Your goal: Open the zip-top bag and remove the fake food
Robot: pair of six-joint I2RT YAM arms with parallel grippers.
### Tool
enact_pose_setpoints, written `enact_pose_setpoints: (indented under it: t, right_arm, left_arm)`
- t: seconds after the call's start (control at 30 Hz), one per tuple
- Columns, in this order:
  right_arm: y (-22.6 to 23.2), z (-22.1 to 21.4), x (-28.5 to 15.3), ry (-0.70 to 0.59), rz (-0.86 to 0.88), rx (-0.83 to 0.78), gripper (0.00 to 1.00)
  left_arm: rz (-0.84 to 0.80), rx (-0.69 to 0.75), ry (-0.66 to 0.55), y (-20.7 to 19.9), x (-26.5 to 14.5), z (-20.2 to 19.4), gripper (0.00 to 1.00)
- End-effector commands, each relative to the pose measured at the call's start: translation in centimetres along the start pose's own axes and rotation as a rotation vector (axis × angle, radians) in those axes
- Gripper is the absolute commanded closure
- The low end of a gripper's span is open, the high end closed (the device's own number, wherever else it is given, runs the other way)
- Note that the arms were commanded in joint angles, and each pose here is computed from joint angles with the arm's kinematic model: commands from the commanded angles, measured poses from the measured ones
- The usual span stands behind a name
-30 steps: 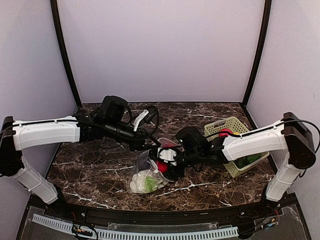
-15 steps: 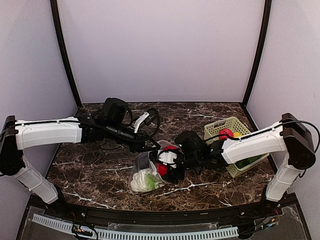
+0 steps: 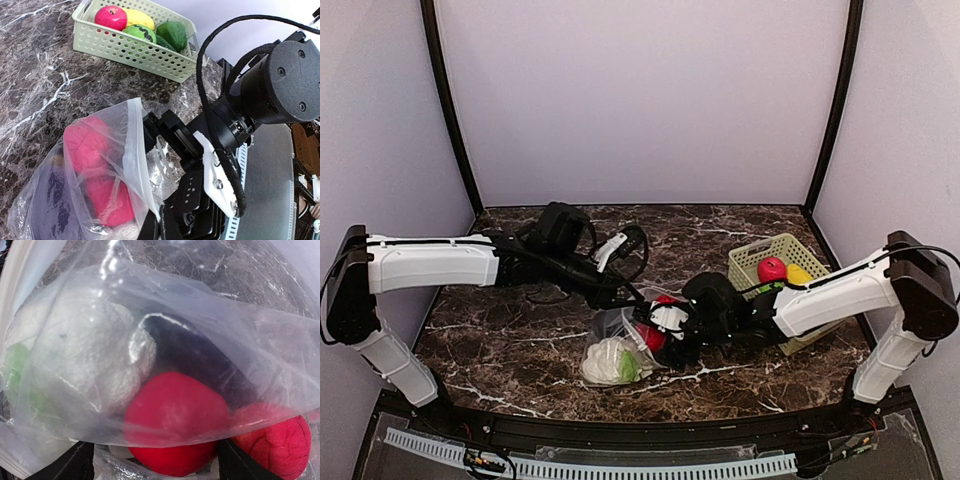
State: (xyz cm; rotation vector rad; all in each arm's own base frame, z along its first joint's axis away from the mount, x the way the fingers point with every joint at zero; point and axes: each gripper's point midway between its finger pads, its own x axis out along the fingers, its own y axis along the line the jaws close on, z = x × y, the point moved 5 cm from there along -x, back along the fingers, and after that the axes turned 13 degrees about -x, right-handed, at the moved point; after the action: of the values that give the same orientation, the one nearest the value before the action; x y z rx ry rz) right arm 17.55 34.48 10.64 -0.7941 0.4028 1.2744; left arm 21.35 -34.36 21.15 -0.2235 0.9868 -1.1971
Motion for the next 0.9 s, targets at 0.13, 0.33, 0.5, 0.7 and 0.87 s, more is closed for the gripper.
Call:
enact_pose_setpoints:
  t: [0.13,0.33,0.5,0.7,0.87]
  right_arm:
    - [0.1,-3.6,2.4,0.15,-0.014,0.11,0.14]
    - [-0.7,-3.2,2.2,0.122,-0.069,0.12,0.19]
    - [-1.7,-0.7,0.7,-0.006,-0.118,0.099,0.19]
    - [-2.7,1.5,0.4,-0.09,-0.145,0.062,0.18]
    - [-2.8,2.7,1.3,-0.116,-0.114,0.043,0.15]
  left_arm:
    - [0.038,-0.025,0.038,0.1,0.1,-0.5,0.99]
    - [0.027,-0.026,0.041,0.0,0.1,-0.5,0.99]
    - [0.017,-0.026,0.046,-0.1,0.2,-0.6,0.99]
    - [0.007,-0.023,0.052,-0.2,0.2,-0.7,0.99]
    - [0.007,-0.019,0.054,-0.3,0.2,-0.6,0.99]
